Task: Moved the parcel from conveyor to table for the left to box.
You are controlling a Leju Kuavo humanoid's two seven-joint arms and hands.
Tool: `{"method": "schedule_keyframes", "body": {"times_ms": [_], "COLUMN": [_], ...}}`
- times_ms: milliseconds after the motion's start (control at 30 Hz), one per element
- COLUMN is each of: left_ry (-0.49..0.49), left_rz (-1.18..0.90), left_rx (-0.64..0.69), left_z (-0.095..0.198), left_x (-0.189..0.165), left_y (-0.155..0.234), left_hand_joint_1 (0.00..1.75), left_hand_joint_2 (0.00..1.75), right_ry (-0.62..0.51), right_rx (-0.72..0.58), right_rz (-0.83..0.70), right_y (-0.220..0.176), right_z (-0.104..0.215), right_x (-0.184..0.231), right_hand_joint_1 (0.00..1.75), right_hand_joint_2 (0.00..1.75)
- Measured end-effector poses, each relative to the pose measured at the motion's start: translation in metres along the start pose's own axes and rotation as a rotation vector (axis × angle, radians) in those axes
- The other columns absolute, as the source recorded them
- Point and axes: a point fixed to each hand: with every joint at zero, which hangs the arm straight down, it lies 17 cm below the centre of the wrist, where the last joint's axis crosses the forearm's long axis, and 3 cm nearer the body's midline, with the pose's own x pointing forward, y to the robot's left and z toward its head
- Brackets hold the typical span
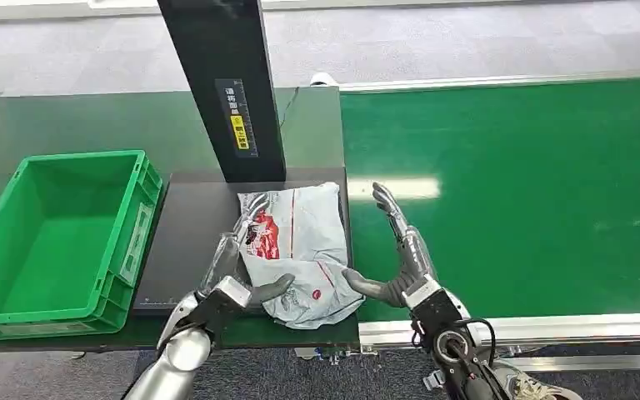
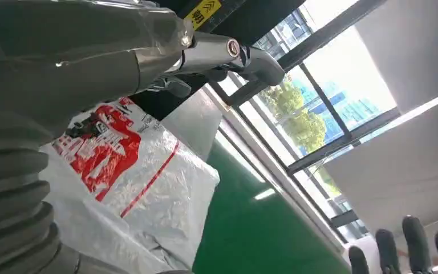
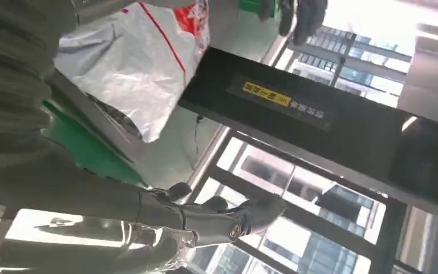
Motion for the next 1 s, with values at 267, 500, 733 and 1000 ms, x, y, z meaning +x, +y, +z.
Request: {"method": "schedule_keyframes", "body": {"times_ms": [267, 500, 733, 1000], "left_ry": [0.027, 0.077, 0.246, 0.352], "left_rz": [-0.052, -0.111, -0.171, -0.281], "left_rx": [-0.023, -0.043, -0.168, -0.35], "left_z": [-0.011, -0.016, -0.008, 0.021], "left_x": [-0.014, -0.028, -0.072, -0.109], "left_y": [0.012, 0.015, 0.002, -0.027], "left_hand_joint_1": [0.0, 0.0, 0.0, 0.0], "left_hand_joint_2": [1.75, 1.75, 1.75, 1.75], "right_ry": [0.027, 0.032, 0.035, 0.054], "right_rx": [0.015, 0.032, 0.046, 0.045], "right_rz": [0.02, 0.027, 0.036, 0.024], "right_y": [-0.008, -0.011, -0.016, -0.011], "right_z": [0.014, 0.017, 0.011, 0.01], "right_x": [-0.01, -0.012, -0.017, -0.025], "right_hand_joint_1": [0.0, 0.0, 0.0, 0.0], "right_hand_joint_2": [1.75, 1.75, 1.75, 1.75]}}
